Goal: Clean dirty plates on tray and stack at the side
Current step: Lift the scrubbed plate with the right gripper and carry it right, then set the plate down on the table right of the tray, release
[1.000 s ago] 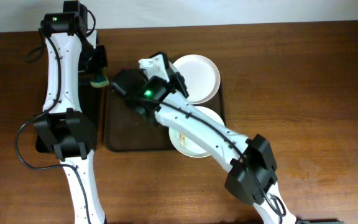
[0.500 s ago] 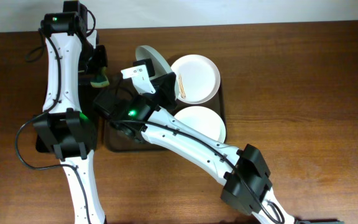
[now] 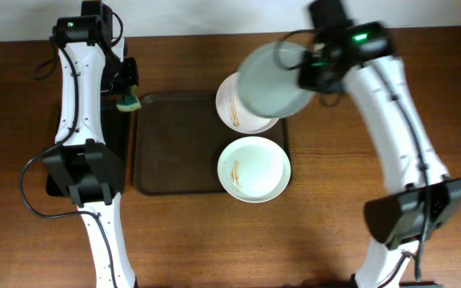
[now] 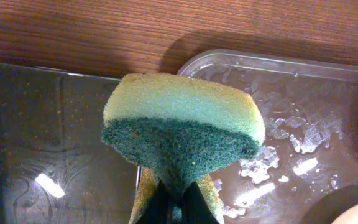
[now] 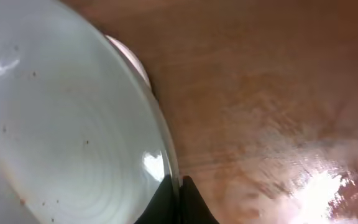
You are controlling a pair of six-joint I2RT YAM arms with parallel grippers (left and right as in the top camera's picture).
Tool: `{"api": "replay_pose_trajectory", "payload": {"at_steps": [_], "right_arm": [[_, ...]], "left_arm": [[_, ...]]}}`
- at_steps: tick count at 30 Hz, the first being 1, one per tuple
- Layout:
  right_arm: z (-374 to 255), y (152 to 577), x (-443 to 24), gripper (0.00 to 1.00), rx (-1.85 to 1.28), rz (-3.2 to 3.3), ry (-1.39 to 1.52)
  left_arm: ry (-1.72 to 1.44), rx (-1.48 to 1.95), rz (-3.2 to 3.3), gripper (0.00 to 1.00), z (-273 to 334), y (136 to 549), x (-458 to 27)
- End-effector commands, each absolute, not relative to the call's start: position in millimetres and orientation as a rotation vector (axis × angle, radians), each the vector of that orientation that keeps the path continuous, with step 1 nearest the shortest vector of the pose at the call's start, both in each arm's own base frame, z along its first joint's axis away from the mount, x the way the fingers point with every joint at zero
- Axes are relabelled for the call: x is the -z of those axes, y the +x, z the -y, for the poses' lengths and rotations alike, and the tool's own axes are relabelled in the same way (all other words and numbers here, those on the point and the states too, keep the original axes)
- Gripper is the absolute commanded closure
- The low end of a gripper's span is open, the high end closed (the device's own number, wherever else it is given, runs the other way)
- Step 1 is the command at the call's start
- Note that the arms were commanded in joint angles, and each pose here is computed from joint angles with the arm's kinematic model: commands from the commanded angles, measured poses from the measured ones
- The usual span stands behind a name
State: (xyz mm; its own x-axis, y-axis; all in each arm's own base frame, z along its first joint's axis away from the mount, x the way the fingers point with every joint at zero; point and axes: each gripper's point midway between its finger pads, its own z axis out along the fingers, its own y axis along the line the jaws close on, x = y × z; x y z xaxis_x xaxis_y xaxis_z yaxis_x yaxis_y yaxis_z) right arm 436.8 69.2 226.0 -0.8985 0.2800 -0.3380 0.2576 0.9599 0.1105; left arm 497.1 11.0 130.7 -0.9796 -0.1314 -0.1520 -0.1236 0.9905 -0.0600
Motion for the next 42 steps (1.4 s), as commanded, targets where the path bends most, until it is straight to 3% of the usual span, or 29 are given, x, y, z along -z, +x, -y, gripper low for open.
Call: {"api": "replay_pose_trajectory", "payload": {"at_steps": [1, 6, 12, 19, 23, 29, 32, 35, 42], "right_arm": [[4, 431, -221, 0.96, -0.178, -2.773, 0.566], [101, 399, -148, 0.96, -0.112, -2.821, 0.937], [115, 380, -57, 0.96, -0.078, -2.837, 1.015], [122, 366, -17, 0.94, 0.010, -2.832, 1.065], [122, 367, -18, 0.82, 0.004, -2.801, 1.123], [118, 359, -22, 0.48, 0.003, -2.843, 1.137], [119, 363, -49, 0.34, -0.004, -2.827, 1.130], [120, 366, -77, 0.13, -0.005, -2.814, 1.125], [102, 376, -112, 0.12, -0.171, -2.852, 1.004]], "left_arm": [[-0.174, 0.090, -2.943, 0.99, -11, 500, -143], [-0.173, 0.090, -2.936, 0.99, -11, 502, -144], [-0.170, 0.100, -2.929, 0.99, -10, 504, -144], [-0.169, 0.100, -2.928, 0.99, -10, 504, -144], [-0.158, 0.102, -2.922, 0.99, -6, 506, -144], [-0.137, 0.104, -2.920, 0.99, 1, 506, -145], [-0.137, 0.104, -2.920, 0.99, 1, 506, -145], [-0.137, 0.103, -2.920, 0.99, 1, 506, -145], [-0.137, 0.103, -2.919, 0.99, 1, 506, -145]]}}
